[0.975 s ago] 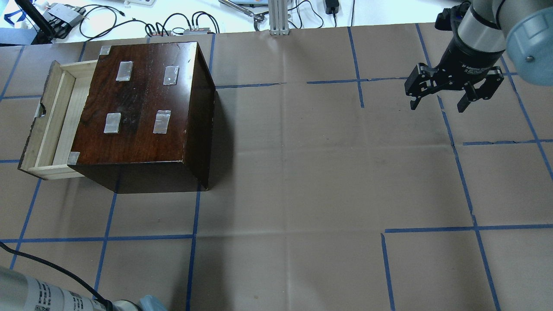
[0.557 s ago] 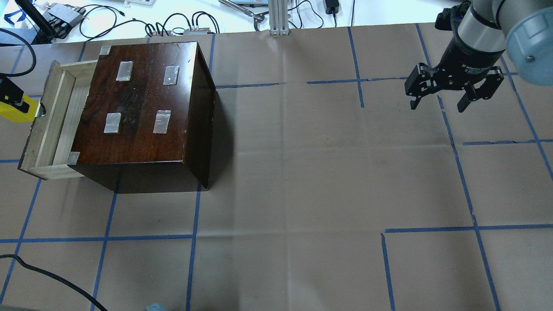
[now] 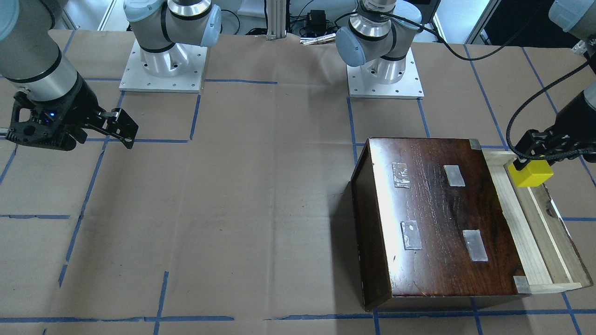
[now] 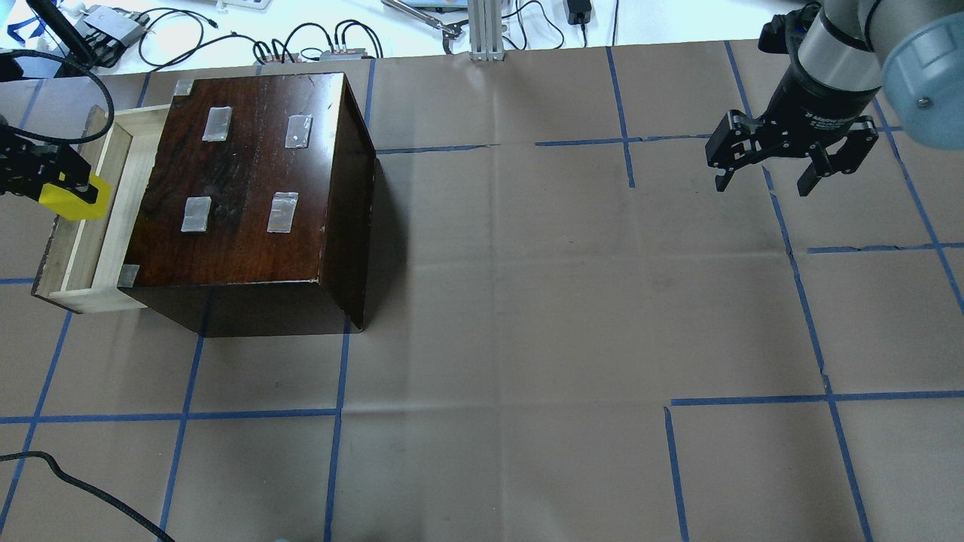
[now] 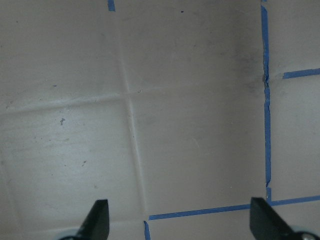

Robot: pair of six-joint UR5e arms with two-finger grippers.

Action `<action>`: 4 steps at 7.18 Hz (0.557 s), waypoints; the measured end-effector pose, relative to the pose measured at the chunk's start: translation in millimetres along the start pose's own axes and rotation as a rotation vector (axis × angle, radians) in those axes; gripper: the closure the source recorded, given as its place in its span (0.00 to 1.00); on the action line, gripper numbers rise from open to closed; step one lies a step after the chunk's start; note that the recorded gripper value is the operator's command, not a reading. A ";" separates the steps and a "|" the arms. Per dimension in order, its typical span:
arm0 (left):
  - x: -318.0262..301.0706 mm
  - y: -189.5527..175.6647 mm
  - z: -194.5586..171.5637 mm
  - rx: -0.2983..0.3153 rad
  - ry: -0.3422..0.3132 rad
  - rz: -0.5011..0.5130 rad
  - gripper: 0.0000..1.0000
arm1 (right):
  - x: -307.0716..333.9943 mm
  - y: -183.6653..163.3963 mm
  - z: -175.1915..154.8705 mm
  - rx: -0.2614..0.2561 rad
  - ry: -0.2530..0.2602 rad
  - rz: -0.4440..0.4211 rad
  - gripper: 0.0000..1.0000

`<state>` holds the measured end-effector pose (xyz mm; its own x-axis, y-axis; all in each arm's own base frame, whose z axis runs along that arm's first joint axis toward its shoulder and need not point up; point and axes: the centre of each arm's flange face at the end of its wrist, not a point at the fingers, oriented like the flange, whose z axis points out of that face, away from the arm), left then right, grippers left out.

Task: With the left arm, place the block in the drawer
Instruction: 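Lift the yellow cube and carry it over the open drawer, then lower the cube into the drawer and open the left gripper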

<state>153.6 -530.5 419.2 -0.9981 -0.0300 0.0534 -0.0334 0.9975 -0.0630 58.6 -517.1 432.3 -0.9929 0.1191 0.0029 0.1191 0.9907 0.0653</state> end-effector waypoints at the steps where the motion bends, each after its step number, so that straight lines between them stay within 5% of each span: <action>1: 2.0 -1.3 11.1 -0.011 0.006 0.002 0.84 | 0.0 0.0 0.0 0.000 0.000 0.000 0.00; 4: -2.2 -8.6 30.4 -0.021 0.012 0.006 0.82 | 0.0 0.0 -0.2 0.000 0.000 0.000 0.00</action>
<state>154.5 -540.9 389.3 -0.9976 -0.0234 0.0647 -0.0262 0.9987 -0.0428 58.6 -517.2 432.6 -0.9929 0.1191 0.0028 0.1190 0.9908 0.0649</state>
